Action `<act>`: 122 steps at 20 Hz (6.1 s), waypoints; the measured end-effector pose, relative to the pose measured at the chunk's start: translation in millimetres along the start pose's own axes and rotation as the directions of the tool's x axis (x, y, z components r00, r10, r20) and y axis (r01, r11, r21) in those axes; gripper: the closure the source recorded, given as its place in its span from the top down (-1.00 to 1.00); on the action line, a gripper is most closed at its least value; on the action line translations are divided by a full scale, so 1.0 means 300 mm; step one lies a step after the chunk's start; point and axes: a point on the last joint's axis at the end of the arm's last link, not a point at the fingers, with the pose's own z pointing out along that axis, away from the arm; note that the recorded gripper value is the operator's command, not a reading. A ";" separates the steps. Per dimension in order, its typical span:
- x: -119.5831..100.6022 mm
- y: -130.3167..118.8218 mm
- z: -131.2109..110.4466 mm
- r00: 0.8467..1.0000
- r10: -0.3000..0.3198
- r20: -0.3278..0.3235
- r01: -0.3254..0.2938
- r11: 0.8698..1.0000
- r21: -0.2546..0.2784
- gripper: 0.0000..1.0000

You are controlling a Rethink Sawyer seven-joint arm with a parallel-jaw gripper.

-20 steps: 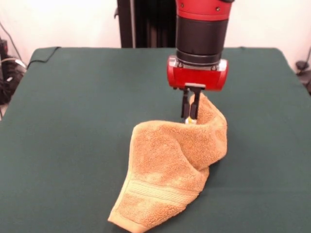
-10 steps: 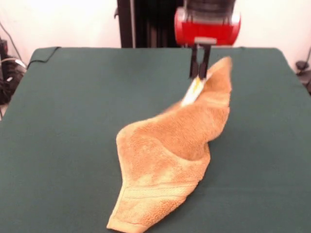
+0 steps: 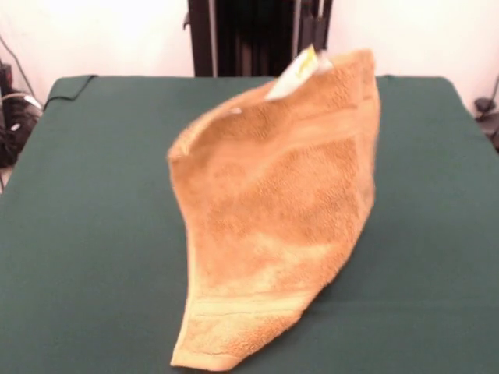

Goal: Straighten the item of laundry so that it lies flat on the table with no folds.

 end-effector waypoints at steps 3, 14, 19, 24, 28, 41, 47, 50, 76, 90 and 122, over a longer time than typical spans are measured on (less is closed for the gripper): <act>0.001 -0.034 -0.065 1.000 0.015 0.021 -0.015 1.000 0.008 -1.00; 0.083 -0.172 -0.259 0.997 0.038 -0.071 -0.034 0.998 0.057 -1.00; 0.112 -0.220 -0.333 0.994 0.052 -0.096 -0.045 0.997 0.070 -1.00; 0.132 -0.262 -0.387 0.996 0.051 -0.072 -0.043 0.994 0.100 -1.00; 0.180 -0.312 -0.461 0.996 0.049 -0.069 -0.038 0.988 0.148 -1.00; 0.270 -0.409 -0.618 0.988 0.095 -0.119 -0.070 0.979 0.193 -1.00; 0.214 -0.582 -0.610 0.976 0.183 -0.117 -0.156 0.966 0.204 -1.00; 0.192 -0.655 -0.581 0.969 0.215 -0.122 -0.186 0.960 0.211 -1.00; -0.079 -0.580 -0.057 0.996 0.086 0.011 -0.087 0.988 0.131 -1.00; -0.101 -0.358 0.118 0.996 0.013 0.088 -0.017 0.999 0.051 -1.00; -0.124 -0.166 0.184 0.992 -0.004 0.125 0.007 1.000 -0.018 1.00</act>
